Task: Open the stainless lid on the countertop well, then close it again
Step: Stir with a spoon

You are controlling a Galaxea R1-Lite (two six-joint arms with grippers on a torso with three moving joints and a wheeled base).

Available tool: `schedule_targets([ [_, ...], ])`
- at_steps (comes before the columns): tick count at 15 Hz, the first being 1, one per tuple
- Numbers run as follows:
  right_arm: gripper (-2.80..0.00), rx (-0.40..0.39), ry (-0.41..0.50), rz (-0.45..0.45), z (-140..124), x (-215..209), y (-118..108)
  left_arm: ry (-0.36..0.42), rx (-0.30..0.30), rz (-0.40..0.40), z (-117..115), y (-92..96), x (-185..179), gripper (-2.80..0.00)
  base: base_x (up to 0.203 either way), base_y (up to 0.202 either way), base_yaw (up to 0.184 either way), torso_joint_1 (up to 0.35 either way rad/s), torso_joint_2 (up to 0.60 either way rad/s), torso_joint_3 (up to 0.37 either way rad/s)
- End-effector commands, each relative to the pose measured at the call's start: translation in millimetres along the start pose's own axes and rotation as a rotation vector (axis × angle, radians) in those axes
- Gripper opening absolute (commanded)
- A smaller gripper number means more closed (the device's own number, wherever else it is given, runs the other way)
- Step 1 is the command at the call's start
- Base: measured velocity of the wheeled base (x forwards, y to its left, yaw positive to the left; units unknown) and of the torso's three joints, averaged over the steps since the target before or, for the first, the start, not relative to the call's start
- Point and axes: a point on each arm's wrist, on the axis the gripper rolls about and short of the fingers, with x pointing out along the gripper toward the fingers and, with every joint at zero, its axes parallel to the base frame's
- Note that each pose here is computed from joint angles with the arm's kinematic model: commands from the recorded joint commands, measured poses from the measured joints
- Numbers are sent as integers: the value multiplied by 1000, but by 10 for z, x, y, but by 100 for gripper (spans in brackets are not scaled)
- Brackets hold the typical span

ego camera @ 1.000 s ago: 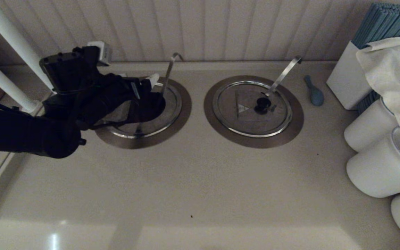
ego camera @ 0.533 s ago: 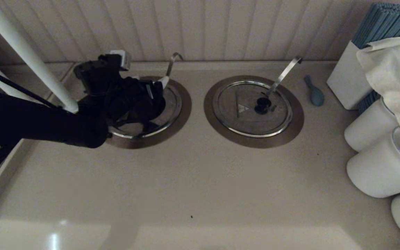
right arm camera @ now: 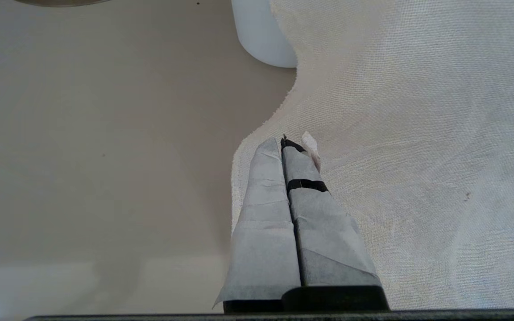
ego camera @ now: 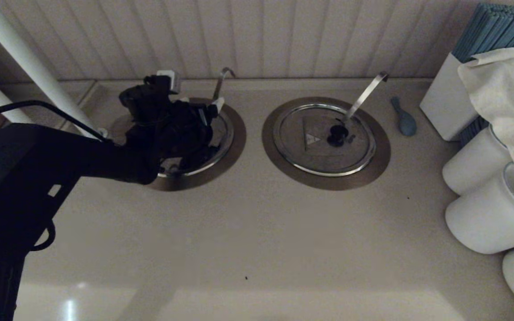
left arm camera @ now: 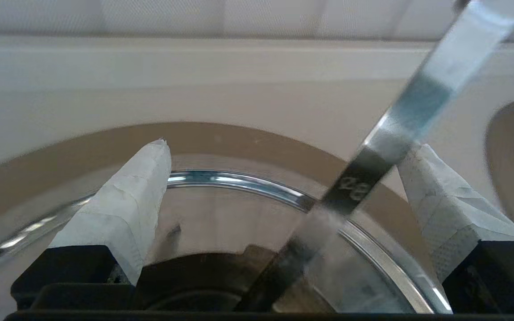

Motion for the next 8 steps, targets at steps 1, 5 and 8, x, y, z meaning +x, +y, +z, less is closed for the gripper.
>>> schedule_targets([
  [1, -280, 0, -1, 0, 1, 0, 0, 10, -6, 0, -184, 19, 97, 0, 0, 0, 0, 0, 0, 0],
  [5, -280, 0, 1, 0, 1, 1, 0, -9, -35, 4, -174, 23, 138, 0, 0, 0, 0, 0, 0, 0],
  [8, -280, 0, -1, 0, 1, 0, 0, -18, -54, 7, -140, 22, 136, 0, 0, 0, 0, 0, 0, 0],
])
